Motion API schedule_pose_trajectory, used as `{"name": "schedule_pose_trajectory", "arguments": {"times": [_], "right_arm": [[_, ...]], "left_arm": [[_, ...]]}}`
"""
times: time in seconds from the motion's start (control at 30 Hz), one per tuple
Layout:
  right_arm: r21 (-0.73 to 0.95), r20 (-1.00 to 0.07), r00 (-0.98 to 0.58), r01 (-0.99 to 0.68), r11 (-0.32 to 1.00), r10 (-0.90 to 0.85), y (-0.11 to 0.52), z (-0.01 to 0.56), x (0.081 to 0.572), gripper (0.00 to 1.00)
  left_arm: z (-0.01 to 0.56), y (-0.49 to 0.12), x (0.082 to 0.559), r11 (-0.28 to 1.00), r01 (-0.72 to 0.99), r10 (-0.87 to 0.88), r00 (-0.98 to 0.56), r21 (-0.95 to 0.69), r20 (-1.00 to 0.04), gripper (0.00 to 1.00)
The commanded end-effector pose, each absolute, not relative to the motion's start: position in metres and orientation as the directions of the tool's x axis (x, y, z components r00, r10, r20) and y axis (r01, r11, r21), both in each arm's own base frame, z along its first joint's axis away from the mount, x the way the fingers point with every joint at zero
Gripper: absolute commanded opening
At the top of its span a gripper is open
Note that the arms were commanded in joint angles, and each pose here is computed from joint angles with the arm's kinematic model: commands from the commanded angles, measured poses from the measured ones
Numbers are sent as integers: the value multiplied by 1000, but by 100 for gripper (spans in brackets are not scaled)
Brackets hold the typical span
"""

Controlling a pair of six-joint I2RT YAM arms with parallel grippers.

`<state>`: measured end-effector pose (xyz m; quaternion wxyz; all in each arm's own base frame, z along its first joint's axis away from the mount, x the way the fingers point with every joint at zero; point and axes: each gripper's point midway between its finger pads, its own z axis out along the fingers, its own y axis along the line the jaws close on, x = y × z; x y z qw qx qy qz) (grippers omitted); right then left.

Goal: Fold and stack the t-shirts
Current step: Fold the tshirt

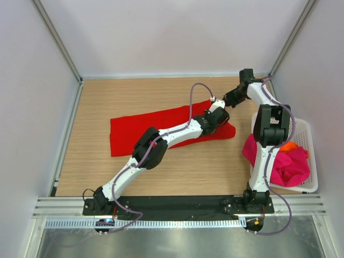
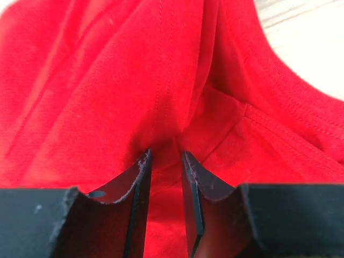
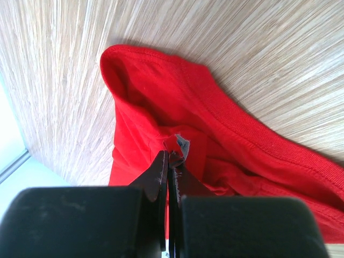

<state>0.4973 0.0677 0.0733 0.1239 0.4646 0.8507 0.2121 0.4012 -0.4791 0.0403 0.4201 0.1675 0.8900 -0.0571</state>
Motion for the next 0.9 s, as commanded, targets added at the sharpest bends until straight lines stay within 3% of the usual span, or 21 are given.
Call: {"name": "schedule_pose_trajectory", "arguments": {"times": [0.0,0.17,0.3,0.5,0.87], "right_arm": [[530,-39,-547,698,481,836,71,98,503,1],[531,-38,-548,698,481,836,72,97,503,1],[529,-41,-550,696,485,834,71,97,503,1],[522,-52,-568,686,507,822,71,100,507,1],[517,-90,-593,659,547,800,73,104,499,1]], "left_arm": [[41,-483,406,944,330,211,-609,-3,-764,30],[33,-477,406,946,325,217,-629,1,-746,26],[42,-473,409,948,319,218,-616,13,-757,12],[77,-469,417,949,315,184,-591,-15,-785,3],[127,-455,422,933,358,186,-560,-33,-807,0]]}}
